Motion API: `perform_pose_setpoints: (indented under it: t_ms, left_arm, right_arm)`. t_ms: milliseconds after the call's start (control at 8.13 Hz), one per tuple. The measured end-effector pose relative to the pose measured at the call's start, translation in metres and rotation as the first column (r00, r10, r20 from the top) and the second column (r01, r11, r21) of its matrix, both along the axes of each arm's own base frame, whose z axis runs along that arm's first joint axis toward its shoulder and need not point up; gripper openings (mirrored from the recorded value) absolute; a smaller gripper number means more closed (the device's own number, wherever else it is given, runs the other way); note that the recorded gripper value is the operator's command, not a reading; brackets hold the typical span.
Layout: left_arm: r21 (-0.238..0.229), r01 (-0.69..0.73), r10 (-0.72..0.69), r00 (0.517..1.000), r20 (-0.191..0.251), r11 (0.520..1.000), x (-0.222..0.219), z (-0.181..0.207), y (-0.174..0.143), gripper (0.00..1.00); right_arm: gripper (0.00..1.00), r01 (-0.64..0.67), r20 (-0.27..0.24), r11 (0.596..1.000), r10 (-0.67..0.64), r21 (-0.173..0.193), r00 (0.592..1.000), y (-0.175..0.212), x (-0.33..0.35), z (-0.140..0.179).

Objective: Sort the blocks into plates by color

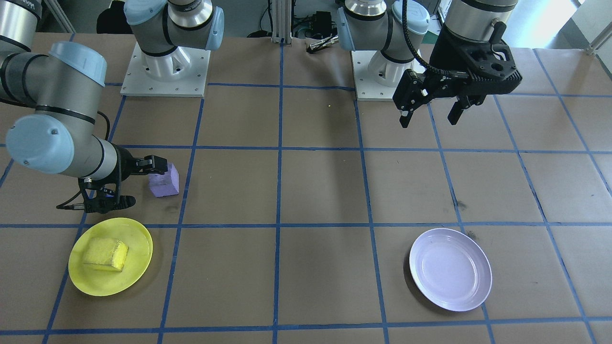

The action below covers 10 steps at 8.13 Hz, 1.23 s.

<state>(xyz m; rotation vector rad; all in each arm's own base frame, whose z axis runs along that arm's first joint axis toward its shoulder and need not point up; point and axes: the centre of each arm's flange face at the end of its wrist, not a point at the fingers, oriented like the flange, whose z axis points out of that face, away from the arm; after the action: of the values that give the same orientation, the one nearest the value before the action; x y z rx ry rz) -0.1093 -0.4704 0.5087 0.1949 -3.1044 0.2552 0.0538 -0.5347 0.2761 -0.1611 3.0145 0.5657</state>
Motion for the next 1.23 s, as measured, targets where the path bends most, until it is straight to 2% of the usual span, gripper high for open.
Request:
perform_pose_setpoints:
  t_ms: [615,738,861,984,1230]
  left_arm:
    - [0.003,0.000,0.000,1.000,0.001,1.000,0.000,-0.001,-0.001,1.00]
    - [0.001,0.000,0.000,1.000,0.001,1.000,0.000,0.000,0.000,1.00]
    - [0.000,0.000,0.000,1.000,0.000,1.000,0.000,0.000,0.000,1.00]
    - [0.000,0.000,0.000,1.000,0.000,1.000,0.000,0.000,0.000,1.00]
    - [-0.001,0.000,0.000,1.000,-0.001,1.000,0.000,0.001,0.001,1.00]
  right_arm:
    - [1.00,0.002,0.008,1.000,-0.002,0.028,1.000,0.027,0.008,-0.062]
    - [0.67,0.002,0.009,0.999,-0.003,0.037,1.000,0.031,0.008,-0.076]
    - [0.12,0.001,0.010,0.999,-0.002,0.044,1.000,0.035,0.009,-0.086]
    - [0.00,0.001,0.011,0.999,-0.002,0.050,1.000,0.038,0.010,-0.092]
    - [0.00,0.001,0.011,0.999,-0.002,0.052,1.000,0.040,0.010,-0.094]
